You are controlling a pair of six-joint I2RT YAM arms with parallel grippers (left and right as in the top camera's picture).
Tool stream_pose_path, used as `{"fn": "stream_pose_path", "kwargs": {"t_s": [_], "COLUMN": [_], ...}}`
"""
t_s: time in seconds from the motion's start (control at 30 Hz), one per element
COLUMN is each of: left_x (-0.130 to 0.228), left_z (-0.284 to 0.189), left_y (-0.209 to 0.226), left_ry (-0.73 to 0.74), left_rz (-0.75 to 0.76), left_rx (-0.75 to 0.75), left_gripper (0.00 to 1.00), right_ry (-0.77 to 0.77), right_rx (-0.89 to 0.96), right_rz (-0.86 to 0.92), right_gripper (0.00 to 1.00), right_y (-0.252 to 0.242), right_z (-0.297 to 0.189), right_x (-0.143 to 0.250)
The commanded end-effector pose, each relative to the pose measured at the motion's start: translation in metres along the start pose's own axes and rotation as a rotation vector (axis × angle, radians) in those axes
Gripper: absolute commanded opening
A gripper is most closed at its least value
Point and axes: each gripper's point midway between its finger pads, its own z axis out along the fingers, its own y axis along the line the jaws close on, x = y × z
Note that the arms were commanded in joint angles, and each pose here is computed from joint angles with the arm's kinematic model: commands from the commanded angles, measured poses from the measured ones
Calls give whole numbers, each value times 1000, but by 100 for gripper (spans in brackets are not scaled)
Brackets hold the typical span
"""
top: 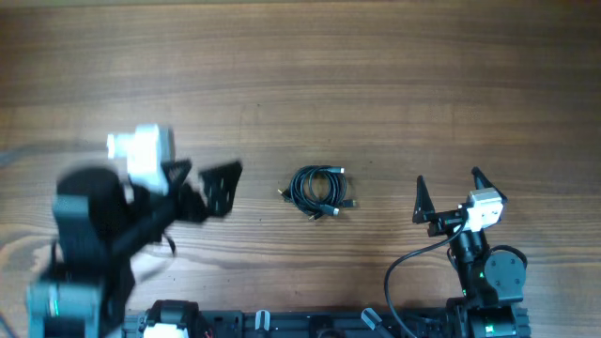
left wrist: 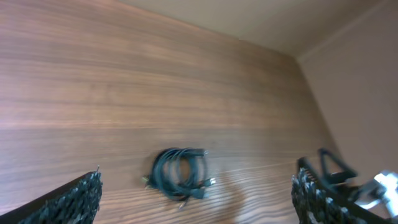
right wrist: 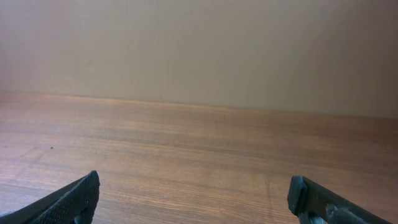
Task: Untangle cables
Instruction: 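Move the left gripper over the black cable bundle and grasp a loop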
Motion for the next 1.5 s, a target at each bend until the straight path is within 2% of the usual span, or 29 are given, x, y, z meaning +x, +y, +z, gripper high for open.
{"fn": "stream_pose_path", "kwargs": {"t_s": [0.0, 0.07, 0.17, 0.27, 0.4, 0.5, 0.57, 0.77, 0.9, 1.1, 1.33, 1.37, 1.47], "left_x": [-2, -1, 19, 43, 50, 59, 66, 70, 122, 164, 165, 164, 163], "left_z": [21, 39, 68, 95, 102, 114, 118, 128, 150, 188, 194, 194, 196], "left_y": [-42, -38, -17, 10, 35, 41, 33, 28, 31, 35, 43, 44, 44], "left_ry": [209, 267, 376, 445, 504, 560, 605, 607, 763, 873, 861, 855, 849], "left_rz": [-108, -141, -185, -231, -211, -228, -255, -273, -286, -286, -272, -267, -266], "left_rx": [249, 266, 142, -112, -325, -343, -294, -271, -329, -389, -414, -422, -419], "left_gripper": [100, 100, 100, 99, 100, 100, 100, 100, 100, 100, 100, 100, 100], "right_ry": [-8, -7, -8, -7, -7, -7, -7, -8, -7, -8, -26, -52, -15], "right_rx": [21, 21, 21, 21, 21, 21, 21, 21, 21, 21, 13, -25, -259], "right_rz": [-12, -12, -13, -12, -13, -12, -12, -12, -12, -12, -1, 48, 434], "right_gripper": [100, 100, 100, 100, 100, 100, 100, 100, 100, 100, 100, 100, 100], "right_y": [-4, -4, -4, -4, -4, -4, -4, -4, -4, -4, -3, 4, 42], "right_z": [0, 0, 0, 0, 0, 0, 0, 0, 0, 0, 0, -1, -6], "right_x": [-2, -2, -2, -2, -2, -2, -2, -2, -2, -2, -6, -13, -17]}}
